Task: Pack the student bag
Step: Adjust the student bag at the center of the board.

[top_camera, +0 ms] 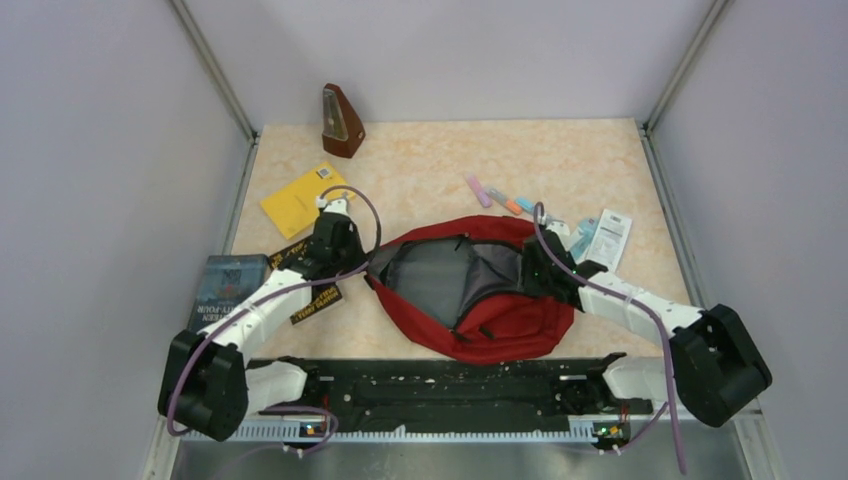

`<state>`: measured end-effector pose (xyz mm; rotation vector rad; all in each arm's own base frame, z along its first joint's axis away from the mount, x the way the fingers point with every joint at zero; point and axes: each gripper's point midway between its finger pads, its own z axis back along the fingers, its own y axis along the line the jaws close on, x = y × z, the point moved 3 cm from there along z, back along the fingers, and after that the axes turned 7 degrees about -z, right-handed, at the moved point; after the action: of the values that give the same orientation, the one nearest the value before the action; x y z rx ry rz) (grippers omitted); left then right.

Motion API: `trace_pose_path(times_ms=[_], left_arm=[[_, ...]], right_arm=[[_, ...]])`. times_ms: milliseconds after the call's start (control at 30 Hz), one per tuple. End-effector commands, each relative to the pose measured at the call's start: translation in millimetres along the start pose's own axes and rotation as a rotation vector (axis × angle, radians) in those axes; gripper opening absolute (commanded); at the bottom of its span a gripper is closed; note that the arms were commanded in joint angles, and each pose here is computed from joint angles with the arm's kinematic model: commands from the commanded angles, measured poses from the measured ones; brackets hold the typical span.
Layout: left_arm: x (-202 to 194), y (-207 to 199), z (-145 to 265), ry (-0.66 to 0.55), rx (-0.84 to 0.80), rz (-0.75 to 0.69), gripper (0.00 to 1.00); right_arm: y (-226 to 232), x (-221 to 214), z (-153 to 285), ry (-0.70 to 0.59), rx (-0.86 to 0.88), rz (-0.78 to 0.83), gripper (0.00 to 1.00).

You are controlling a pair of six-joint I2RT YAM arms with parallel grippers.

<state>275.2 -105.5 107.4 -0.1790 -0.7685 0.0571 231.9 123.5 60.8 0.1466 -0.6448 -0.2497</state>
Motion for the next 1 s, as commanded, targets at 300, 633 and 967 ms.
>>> trace_pose_path(times_ms=[300, 633, 967], left_arm=[[35, -17, 47, -0.175, -0.159, -0.072, 0.79], [56, -10, 73, -0.288, -0.113, 0.000, 0.90], [58, 59, 57, -0.218, 0.195, 0.208, 0.95]], right_arm=[[18, 59, 72, -0.188, 0.158, 0.036, 0.81], [36, 77, 111, -0.286, 0.342, 0.041, 0.83], [100, 119, 149, -0.376, 0.630, 0.120, 0.84]])
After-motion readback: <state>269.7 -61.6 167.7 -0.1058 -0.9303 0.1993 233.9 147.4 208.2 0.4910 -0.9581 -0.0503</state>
